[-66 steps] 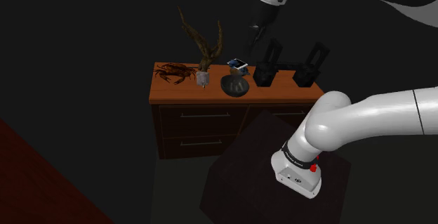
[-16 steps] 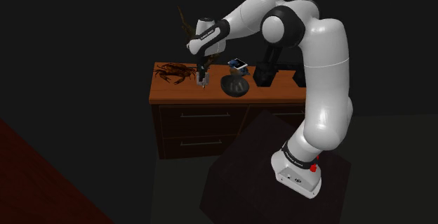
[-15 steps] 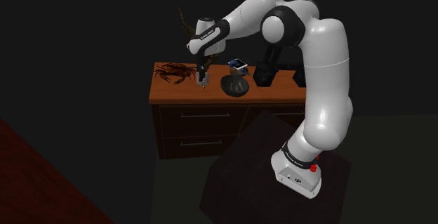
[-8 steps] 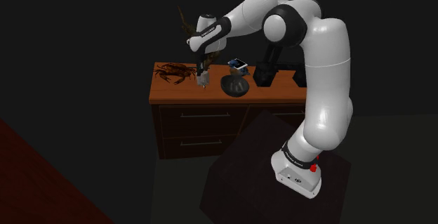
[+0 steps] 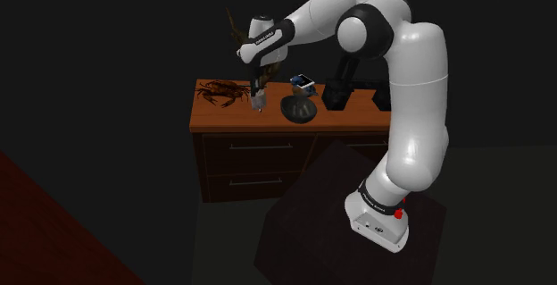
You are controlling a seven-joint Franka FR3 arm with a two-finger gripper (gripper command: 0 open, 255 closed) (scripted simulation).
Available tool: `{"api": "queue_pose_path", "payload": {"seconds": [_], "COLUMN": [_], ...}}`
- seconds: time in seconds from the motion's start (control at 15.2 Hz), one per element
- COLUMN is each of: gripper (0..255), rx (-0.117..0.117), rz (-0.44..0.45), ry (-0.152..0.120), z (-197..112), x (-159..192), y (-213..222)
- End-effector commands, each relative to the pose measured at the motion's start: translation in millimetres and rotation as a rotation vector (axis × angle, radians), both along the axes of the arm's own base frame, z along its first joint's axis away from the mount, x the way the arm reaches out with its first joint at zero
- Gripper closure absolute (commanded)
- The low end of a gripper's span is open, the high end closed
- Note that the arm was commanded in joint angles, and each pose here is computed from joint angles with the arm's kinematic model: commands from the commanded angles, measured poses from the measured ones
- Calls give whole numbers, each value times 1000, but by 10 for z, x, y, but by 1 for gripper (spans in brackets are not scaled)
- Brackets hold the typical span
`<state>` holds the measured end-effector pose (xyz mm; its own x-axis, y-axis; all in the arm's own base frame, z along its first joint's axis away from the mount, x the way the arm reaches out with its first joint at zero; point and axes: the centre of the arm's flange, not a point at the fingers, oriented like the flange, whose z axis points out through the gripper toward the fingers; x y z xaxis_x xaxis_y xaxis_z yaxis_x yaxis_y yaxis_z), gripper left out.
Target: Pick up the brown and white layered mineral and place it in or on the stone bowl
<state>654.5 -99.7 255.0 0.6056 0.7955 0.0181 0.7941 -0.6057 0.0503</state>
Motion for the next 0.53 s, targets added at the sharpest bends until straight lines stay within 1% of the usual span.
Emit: {"api": "queue_pose_path", "payload": {"seconds": [0.0,0.07,0.13,0.26,0.33,0.46], "gripper": [255,255,0,0,0,0], "rx": [3,1,1,93,125,125], "rz": [-1,-1,-1,50,67,67], "ry": [23,11,11,145,191,191], "z": [27,13,13,40,31,-73], "x": [-50,-16,-16,308,426,411], "y": [-13,-3,-3,-377,-503,-492]}}
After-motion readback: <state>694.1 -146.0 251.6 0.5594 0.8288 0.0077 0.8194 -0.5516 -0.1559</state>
